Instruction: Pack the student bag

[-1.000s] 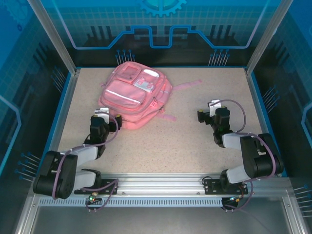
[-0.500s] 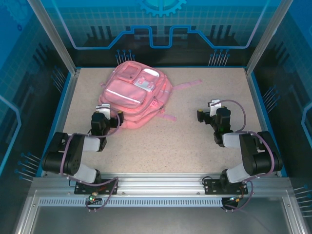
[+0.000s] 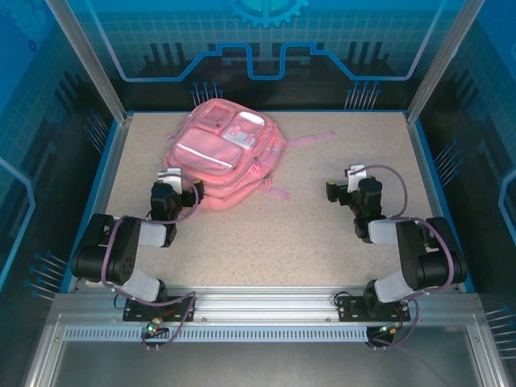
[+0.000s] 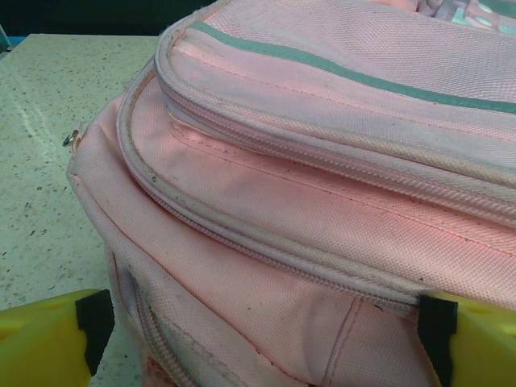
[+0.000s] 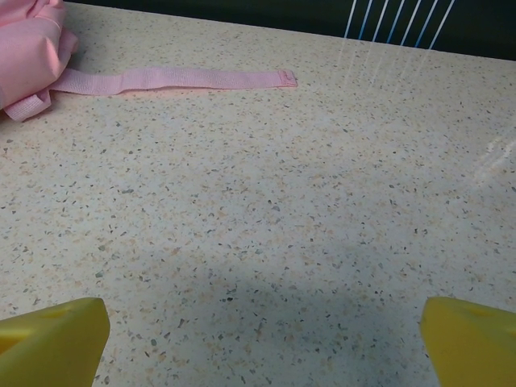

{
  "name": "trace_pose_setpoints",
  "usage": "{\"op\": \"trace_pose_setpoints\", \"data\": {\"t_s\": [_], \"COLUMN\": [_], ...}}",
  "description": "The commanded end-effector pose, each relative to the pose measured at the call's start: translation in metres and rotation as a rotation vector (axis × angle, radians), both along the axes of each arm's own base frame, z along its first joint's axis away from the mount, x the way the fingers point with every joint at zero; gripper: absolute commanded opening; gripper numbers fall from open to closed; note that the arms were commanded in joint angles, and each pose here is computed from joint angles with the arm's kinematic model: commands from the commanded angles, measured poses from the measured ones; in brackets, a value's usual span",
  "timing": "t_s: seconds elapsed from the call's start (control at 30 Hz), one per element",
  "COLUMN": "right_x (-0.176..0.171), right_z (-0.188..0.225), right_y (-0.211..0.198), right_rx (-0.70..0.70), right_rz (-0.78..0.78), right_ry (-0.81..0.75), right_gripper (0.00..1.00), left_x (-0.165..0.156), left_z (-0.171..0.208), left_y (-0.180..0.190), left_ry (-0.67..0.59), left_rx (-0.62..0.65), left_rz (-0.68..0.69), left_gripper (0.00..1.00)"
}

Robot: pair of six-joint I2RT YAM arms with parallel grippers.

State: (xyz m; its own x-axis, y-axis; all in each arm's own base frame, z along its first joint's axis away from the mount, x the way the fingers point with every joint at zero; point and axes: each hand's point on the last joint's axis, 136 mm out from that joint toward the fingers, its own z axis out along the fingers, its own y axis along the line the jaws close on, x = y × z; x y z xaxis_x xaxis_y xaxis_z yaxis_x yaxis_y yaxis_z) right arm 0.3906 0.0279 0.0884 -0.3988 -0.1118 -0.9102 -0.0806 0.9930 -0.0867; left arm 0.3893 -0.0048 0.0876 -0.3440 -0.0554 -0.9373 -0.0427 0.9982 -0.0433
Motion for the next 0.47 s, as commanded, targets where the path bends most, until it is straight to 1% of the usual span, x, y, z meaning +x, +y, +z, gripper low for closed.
{"op": "trace_pose_setpoints", "data": {"t_s": [0.0, 0.33, 0.37, 0.4, 0.43], "right_x": [0.007, 0.006, 0.005, 0.003, -0.003], "right_z": [0.007, 0.007, 0.007, 0.008, 0.010], "right_y": [-0.003, -0.003, -0.001, 0.006, 0.019], "right_rx": [0.016, 0.016, 0.017, 0.018, 0.016], "right_rz": [-0.006, -0.005, 0.009, 0.055, 0.134], "right_ry": [-0.024, -0.025, -0.030, -0.039, -0.059], "right_gripper": [1.00, 1.00, 1.00, 1.00, 1.00], "left_x": [0.007, 0.009, 0.009, 0.009, 0.009], "left_z": [0.008, 0.007, 0.007, 0.007, 0.008], "left_y": [0.006, 0.004, 0.004, 0.004, 0.004], "left_ry": [-0.029, -0.022, -0.022, -0.022, -0.023], "left_rx": [-0.009, -0.017, -0.017, -0.017, -0.017], "left_rz": [0.027, 0.015, 0.014, 0.015, 0.015], "left_gripper": [0.99, 0.99, 0.99, 0.99, 0.99]}}
